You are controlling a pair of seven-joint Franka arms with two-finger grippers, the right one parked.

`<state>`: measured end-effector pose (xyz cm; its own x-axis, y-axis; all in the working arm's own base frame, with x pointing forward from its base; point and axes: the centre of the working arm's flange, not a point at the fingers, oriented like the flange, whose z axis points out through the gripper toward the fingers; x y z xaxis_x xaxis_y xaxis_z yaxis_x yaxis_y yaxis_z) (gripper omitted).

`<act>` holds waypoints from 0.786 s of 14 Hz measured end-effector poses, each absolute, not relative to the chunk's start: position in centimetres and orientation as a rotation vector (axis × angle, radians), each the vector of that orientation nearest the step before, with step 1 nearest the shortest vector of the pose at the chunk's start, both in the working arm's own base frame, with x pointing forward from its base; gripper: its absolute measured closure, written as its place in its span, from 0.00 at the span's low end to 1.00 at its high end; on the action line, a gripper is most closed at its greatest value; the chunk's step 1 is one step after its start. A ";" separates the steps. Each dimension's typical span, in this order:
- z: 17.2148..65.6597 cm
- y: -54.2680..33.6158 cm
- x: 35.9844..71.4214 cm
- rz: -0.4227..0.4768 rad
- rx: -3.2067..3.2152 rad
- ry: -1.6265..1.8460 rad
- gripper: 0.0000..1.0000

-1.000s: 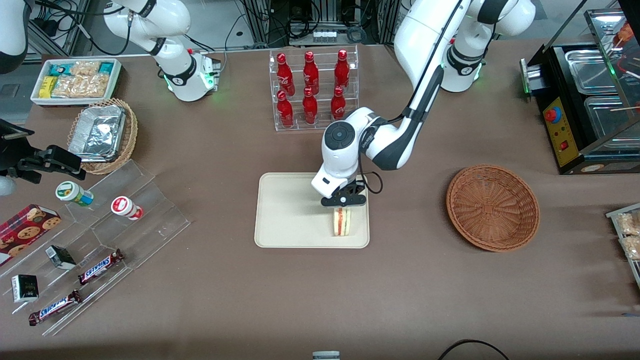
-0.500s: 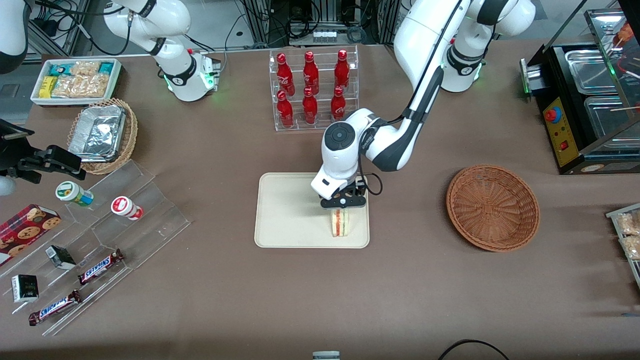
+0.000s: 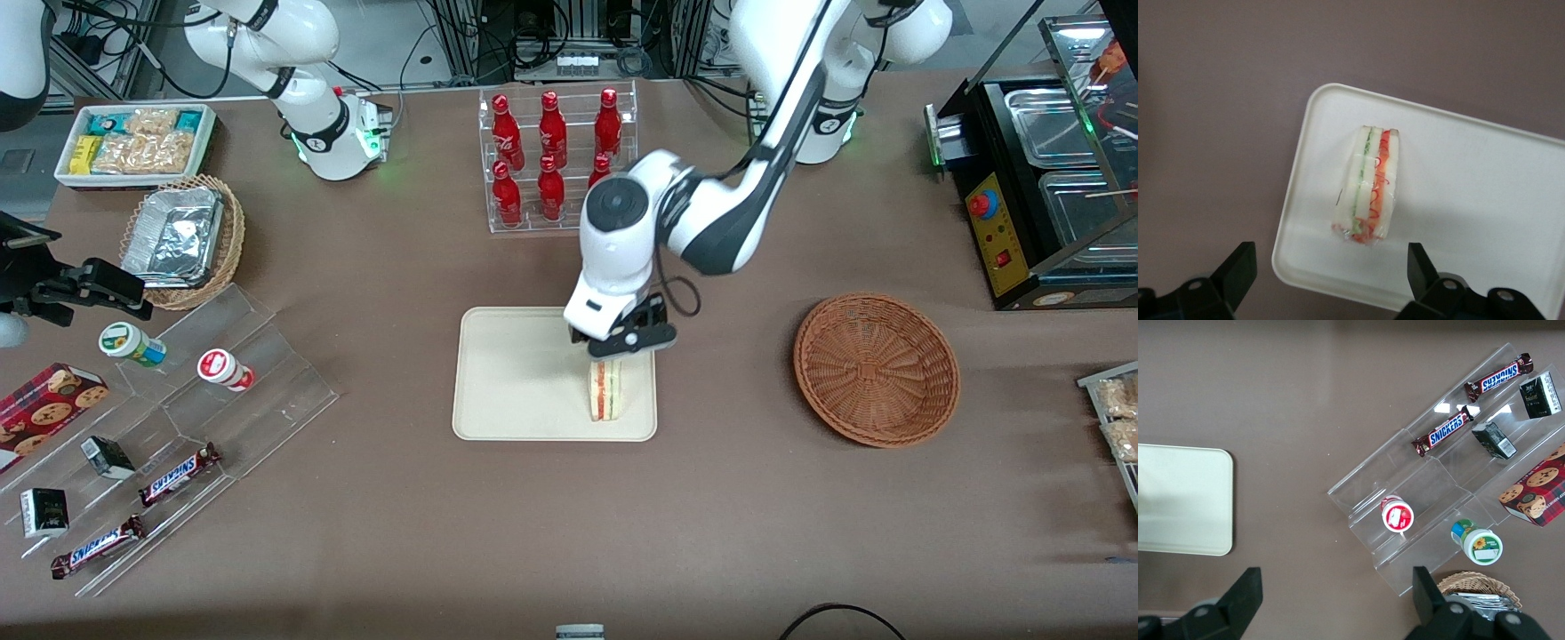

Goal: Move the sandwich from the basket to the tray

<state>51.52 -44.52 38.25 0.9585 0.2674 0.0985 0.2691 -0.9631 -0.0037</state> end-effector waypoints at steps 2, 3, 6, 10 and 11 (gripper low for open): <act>42.6 -42.5 51.5 -0.144 -3.078 -0.493 0.00; 44.4 -41.3 51.5 -0.135 -3.069 -0.517 0.00; 48.7 -37.5 51.6 -0.104 -3.038 -0.593 0.00; 53.9 -30.6 52.4 -0.071 -3.001 -0.691 0.00; 54.9 -28.8 52.6 -0.059 -2.997 -0.690 0.00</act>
<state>52.55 -28.78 54.91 0.8988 0.4352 0.0524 0.4377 -0.8974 -0.0554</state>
